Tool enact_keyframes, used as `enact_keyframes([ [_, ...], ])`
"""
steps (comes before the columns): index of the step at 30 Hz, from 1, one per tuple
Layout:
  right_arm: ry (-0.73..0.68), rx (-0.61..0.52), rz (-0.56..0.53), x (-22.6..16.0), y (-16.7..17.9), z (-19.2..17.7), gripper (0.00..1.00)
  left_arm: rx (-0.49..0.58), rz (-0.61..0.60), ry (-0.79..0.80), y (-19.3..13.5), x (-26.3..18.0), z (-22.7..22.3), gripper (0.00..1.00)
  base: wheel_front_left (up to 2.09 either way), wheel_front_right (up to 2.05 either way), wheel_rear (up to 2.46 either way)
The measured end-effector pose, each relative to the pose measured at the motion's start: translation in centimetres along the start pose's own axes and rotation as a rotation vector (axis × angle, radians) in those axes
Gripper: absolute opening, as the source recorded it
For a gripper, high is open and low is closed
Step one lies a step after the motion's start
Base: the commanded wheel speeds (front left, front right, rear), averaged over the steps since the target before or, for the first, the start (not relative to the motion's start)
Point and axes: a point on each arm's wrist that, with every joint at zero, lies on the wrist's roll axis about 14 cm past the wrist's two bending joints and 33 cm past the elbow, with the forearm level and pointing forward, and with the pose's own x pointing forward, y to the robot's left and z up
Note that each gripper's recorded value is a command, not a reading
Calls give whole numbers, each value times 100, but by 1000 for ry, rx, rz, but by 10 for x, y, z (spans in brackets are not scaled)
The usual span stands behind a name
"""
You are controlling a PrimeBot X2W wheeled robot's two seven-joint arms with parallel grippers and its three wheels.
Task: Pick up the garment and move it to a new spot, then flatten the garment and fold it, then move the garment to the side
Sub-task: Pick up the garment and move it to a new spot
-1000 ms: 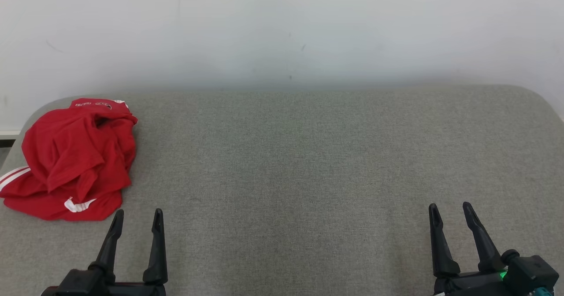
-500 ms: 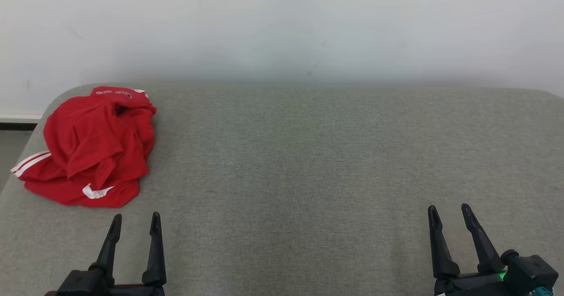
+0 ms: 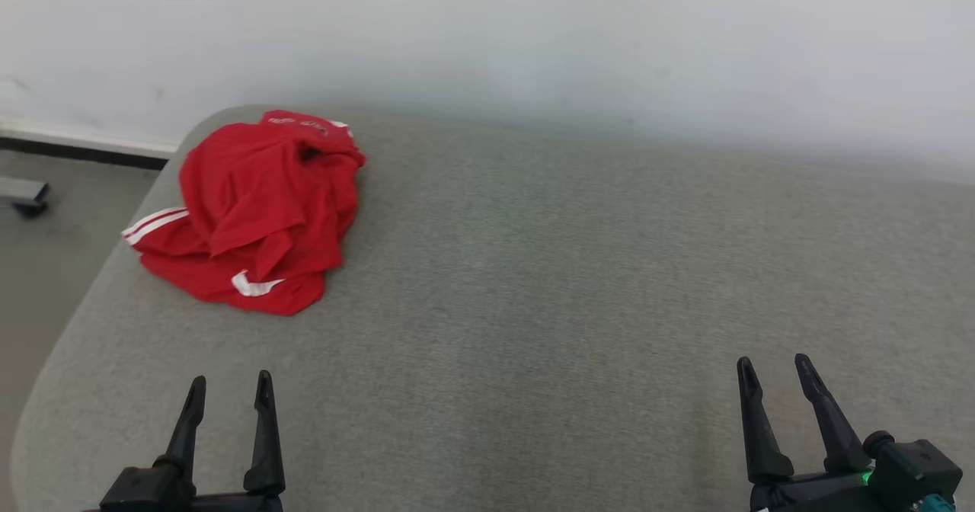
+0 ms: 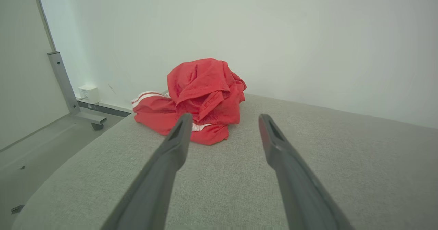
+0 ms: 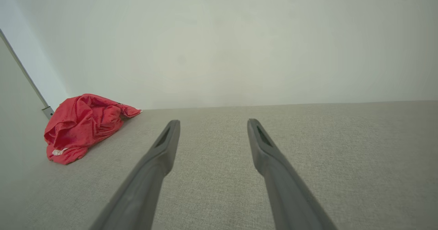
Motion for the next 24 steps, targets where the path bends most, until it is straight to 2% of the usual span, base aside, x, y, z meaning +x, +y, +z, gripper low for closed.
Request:
enact_keyframes([
  [14, 66, 22, 177, 31, 52, -23, 100, 42, 216, 5, 64, -37, 6, 100, 0, 0, 0],
  [24, 100, 33, 266, 41, 81, -35, 100, 60, 329, 2, 96, -63, 11, 100, 0, 0, 0],
])
